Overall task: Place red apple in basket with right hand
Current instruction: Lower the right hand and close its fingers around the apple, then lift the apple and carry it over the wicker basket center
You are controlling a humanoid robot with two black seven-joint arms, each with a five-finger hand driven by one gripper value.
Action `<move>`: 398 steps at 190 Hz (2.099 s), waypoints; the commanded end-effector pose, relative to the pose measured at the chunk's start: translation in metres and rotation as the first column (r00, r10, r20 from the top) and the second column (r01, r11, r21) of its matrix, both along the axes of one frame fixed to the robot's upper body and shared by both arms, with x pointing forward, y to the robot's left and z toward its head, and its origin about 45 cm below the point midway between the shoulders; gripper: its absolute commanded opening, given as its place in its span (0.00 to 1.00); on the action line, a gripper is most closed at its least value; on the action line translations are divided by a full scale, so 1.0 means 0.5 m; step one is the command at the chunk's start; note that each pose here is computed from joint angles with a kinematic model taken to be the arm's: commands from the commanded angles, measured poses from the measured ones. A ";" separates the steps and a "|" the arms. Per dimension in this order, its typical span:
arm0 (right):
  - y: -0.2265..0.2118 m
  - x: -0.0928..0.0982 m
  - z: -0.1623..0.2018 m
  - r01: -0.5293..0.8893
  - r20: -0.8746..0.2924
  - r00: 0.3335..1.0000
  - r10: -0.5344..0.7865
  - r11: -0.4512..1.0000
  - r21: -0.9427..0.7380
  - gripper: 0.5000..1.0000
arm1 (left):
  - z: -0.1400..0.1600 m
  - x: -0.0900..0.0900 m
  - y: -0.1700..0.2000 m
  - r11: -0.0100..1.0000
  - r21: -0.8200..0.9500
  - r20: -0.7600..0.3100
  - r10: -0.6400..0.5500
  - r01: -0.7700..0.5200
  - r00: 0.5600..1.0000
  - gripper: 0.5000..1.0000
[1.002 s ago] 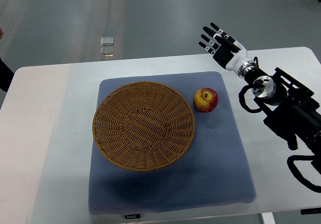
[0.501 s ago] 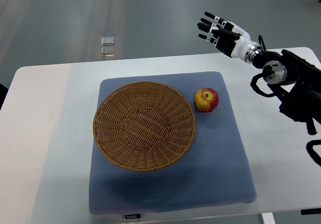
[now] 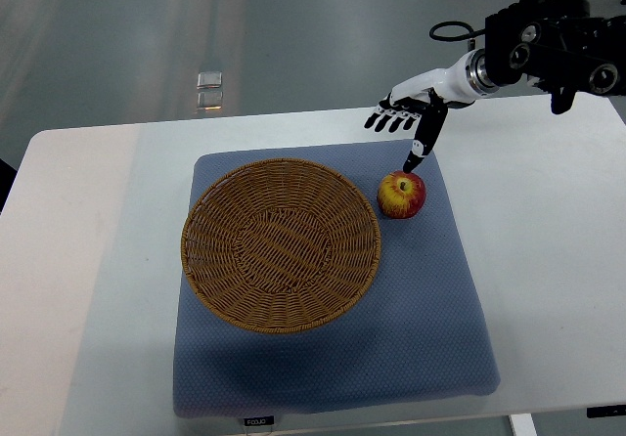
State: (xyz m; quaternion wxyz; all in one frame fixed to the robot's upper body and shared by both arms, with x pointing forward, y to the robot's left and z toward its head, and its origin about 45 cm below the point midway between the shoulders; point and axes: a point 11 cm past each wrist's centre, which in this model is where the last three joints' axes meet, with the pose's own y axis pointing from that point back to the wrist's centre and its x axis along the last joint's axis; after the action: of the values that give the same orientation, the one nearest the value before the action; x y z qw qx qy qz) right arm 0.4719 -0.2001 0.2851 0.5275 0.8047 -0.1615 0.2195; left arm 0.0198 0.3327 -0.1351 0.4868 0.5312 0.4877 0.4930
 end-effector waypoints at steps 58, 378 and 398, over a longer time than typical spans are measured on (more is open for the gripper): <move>-0.008 -0.007 -0.056 -0.045 0.048 0.998 0.051 0.991 -0.124 0.85 | 0.000 0.000 0.000 1.000 0.000 -0.001 0.002 -0.002 1.000 1.00; 0.233 -0.058 0.149 -0.319 0.149 0.934 0.325 0.946 -0.064 0.03 | -0.001 -0.017 0.000 1.000 0.000 -0.015 0.005 -0.005 1.000 1.00; 0.307 -0.088 0.110 -0.381 0.108 0.917 0.384 0.923 -0.053 0.03 | -0.001 -0.017 0.000 1.000 0.000 -0.015 0.005 -0.005 1.000 1.00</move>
State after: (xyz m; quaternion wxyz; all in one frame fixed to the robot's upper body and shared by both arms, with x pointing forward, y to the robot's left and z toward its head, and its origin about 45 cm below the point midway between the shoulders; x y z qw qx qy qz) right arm 0.4424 -0.0817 0.3585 0.4854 0.7907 -0.0630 0.3678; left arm 0.0114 0.3329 -0.1356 0.4819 0.5336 0.4926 0.4903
